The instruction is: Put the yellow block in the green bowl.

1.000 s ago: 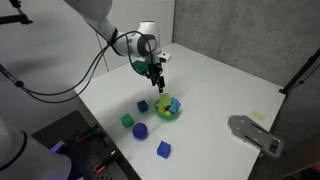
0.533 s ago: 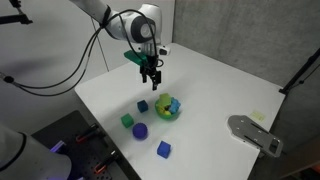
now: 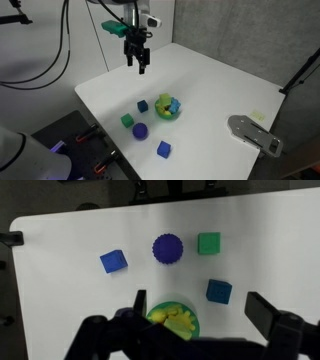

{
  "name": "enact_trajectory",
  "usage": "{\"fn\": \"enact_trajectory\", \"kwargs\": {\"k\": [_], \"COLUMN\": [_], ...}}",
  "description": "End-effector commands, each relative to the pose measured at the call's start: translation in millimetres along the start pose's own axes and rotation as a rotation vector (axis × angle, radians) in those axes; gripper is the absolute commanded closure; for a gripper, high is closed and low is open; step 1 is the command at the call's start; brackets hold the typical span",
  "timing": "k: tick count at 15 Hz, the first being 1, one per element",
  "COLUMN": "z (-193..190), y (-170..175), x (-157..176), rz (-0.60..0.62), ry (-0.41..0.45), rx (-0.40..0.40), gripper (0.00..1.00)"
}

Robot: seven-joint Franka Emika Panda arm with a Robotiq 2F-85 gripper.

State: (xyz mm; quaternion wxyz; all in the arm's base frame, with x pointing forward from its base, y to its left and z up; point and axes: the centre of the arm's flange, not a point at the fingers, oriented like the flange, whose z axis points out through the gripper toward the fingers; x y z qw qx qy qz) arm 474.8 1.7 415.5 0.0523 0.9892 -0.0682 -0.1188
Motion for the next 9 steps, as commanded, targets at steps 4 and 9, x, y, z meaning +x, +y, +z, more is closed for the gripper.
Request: {"fn": "enact_trajectory", "kwargs": {"k": [4,9], "z": [-81.0,-83.4], "y": [2.2,-0.1], "x": [-66.0,-69.2], "rz": [0.045,0.017], "ry": [0.072,0.096], "rx": [0.083,0.072], "gripper": [0.00,0.00]}}
